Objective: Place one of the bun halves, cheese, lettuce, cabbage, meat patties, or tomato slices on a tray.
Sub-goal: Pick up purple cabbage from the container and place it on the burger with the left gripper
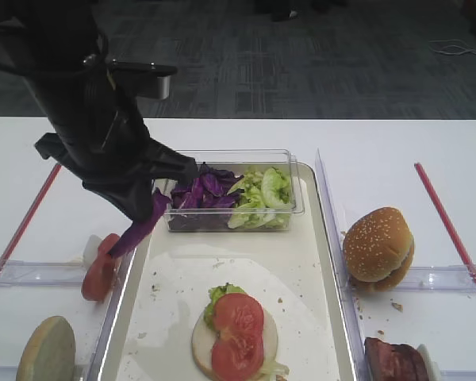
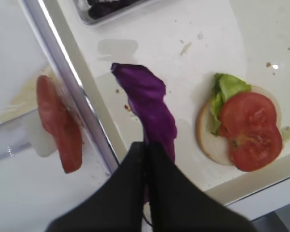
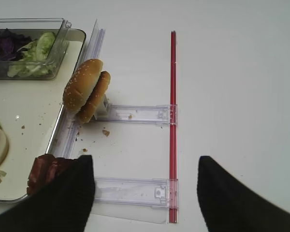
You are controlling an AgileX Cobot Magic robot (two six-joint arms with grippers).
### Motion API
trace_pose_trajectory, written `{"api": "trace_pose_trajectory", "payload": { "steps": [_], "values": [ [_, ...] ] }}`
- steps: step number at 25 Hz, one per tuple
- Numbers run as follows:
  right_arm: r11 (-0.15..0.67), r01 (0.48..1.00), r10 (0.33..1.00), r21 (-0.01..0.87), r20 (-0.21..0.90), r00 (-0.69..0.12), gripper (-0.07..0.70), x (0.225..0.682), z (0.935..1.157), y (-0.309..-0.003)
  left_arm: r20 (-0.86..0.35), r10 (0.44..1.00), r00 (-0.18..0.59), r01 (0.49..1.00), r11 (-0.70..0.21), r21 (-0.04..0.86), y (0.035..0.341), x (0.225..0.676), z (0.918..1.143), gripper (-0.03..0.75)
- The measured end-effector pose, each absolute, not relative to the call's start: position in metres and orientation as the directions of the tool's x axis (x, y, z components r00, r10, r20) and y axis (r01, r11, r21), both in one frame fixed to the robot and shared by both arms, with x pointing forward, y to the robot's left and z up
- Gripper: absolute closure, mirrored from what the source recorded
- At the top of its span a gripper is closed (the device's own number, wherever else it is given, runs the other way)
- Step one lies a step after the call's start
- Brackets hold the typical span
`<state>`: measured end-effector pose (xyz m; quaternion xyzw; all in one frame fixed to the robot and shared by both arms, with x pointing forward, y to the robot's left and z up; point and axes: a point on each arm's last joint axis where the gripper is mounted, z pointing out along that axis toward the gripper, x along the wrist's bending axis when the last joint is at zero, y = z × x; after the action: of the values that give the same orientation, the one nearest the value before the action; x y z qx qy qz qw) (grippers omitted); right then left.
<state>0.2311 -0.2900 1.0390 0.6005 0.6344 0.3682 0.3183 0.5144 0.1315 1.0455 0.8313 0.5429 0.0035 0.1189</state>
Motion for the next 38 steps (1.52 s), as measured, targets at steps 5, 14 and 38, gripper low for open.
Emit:
{"api": "trace_pose_trajectory", "payload": {
  "steps": [5,14,38],
  "values": [
    [0.008,0.527,0.996,0.85,0.038,-0.076,0.164,0.231,1.039,-0.29,-0.126,0.873,0.472,0.876,-0.448,0.177,0.115,0.494,1.035,0.733],
    [0.008,0.527,0.996,0.85,0.038,-0.076,0.164,0.231,1.039,-0.29,-0.07,0.707,0.704,0.699,-0.672,0.243,0.084,0.474,1.035,0.733],
    [0.008,0.527,0.996,0.85,0.038,-0.076,0.164,0.231,1.039,-0.29,-0.058,0.274,0.96,0.28,-0.936,0.212,0.034,0.454,0.989,0.733]
  ]
}}
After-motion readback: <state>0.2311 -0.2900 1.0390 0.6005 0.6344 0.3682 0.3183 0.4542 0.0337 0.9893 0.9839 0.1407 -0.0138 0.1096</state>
